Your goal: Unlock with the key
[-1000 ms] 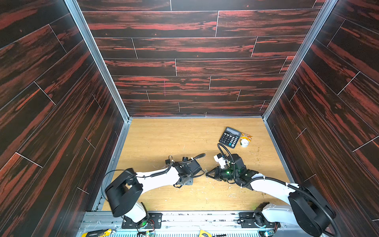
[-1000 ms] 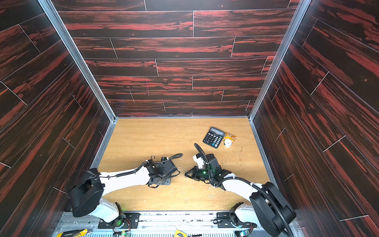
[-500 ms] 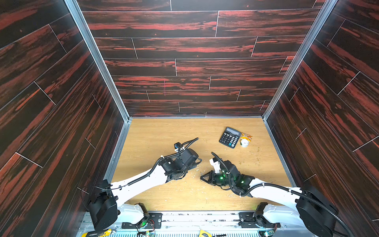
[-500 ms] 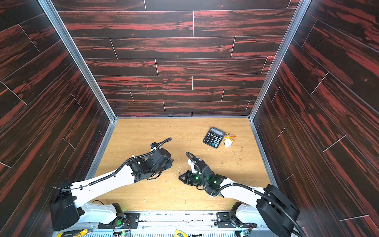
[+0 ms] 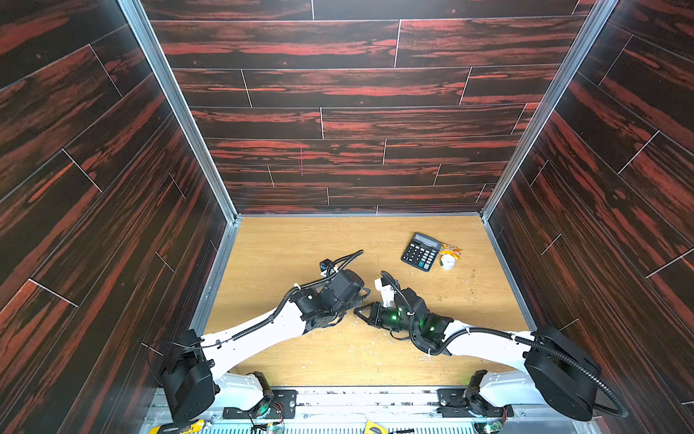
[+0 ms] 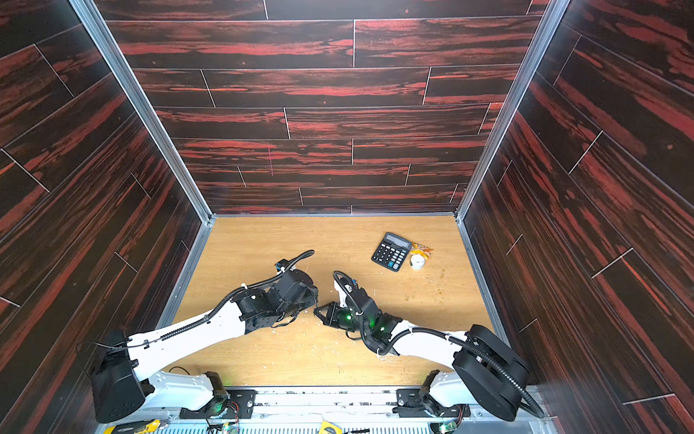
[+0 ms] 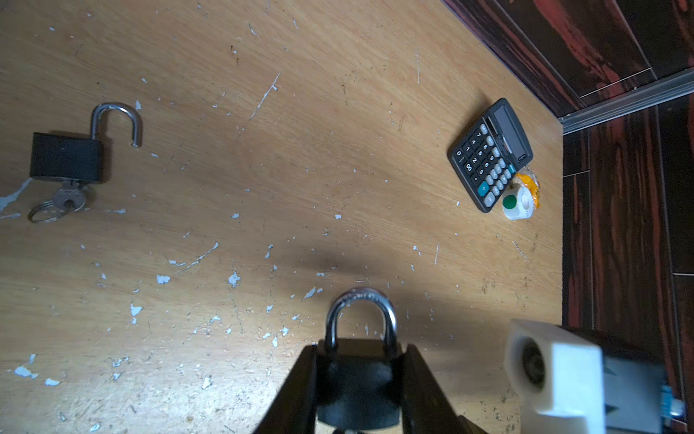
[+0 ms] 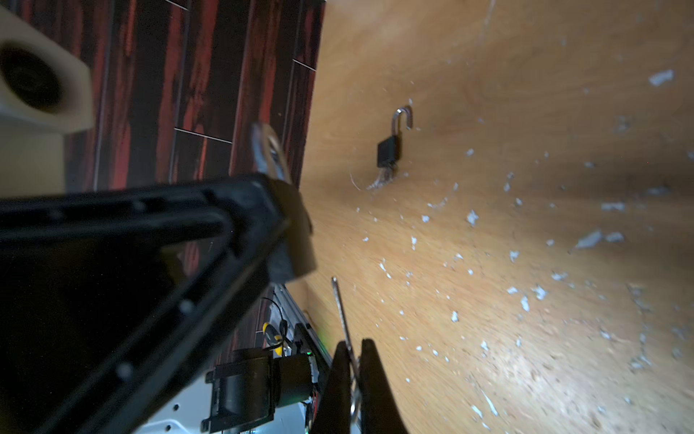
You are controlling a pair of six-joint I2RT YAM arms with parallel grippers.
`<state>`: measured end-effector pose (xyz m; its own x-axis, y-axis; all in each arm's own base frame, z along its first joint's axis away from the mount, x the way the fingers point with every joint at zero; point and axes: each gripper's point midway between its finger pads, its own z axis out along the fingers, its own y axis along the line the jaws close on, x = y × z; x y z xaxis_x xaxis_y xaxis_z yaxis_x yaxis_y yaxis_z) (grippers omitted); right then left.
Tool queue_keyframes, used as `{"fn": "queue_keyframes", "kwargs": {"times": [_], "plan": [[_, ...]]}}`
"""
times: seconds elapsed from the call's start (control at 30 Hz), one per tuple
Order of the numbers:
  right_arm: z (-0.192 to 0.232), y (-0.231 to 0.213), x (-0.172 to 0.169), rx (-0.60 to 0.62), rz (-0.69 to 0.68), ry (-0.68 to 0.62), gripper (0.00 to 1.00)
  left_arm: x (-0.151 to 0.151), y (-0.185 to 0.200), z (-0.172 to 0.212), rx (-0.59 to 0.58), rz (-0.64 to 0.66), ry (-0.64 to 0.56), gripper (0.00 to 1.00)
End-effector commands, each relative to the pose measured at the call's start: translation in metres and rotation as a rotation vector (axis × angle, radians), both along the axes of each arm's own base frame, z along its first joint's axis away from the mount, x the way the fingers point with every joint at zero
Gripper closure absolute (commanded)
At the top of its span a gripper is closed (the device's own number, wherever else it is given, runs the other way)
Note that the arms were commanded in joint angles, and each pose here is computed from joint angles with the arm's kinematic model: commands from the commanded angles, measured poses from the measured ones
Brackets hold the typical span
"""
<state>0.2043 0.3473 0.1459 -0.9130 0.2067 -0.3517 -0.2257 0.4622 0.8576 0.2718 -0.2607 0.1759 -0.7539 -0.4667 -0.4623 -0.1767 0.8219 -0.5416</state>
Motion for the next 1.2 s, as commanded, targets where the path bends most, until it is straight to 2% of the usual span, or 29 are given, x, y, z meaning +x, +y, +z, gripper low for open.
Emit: {"fn": "queue_keyframes", "kwargs": {"times": [0.0, 1.17], "plan": [[-0.004, 0.005, 0.003, -0.011, -0.004, -0.006, 1.0, 0.005, 0.001, 0.008, 0.01, 0.011, -0.015, 1.0], [0.006, 0.015, 0.002, -0.008, 0.023, -0.015, 1.0, 0.007, 0.012, -0.012, 0.118, 0.029, 0.0, 1.0]]}}
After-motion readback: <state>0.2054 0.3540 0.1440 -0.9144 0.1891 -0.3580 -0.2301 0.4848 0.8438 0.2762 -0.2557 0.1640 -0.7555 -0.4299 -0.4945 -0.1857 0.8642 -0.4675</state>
